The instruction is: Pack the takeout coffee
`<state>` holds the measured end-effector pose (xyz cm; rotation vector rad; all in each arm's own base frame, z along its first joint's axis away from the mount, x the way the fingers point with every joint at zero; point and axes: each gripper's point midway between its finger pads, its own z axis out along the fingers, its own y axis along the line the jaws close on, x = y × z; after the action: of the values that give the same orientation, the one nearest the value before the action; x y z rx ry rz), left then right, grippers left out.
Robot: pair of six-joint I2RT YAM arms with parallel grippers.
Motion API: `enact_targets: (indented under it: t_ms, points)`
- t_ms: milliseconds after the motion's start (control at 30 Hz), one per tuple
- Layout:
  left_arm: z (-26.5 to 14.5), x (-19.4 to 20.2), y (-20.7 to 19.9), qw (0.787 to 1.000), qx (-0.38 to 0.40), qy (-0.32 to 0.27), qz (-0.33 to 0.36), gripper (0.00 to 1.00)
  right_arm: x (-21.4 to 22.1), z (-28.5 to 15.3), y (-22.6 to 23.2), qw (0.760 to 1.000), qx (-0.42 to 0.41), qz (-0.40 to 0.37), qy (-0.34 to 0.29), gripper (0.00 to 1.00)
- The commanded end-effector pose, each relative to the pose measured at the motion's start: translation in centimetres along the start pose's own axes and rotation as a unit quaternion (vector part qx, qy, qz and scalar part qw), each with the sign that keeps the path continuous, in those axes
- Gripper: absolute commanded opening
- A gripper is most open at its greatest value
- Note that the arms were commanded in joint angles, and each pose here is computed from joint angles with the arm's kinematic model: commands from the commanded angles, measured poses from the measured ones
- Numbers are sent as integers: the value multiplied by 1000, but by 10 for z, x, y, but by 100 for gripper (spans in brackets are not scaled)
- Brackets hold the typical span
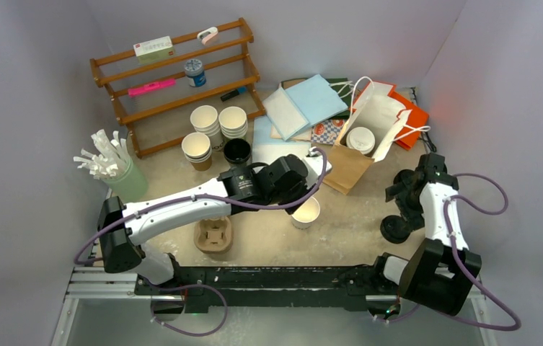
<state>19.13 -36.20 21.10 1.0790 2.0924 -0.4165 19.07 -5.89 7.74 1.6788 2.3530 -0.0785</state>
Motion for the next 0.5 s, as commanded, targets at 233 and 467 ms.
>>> enact_targets:
  t_ms: [233, 467]
  points:
    - [-23, -17, 16, 996, 3, -88, -10, 46, -8, -7, -44, 996, 80, 23, -29, 99]
    - [-29, -10, 34, 995, -1, -102, -22, 47, 7, 3, -27, 999, 17, 28, 2, 99]
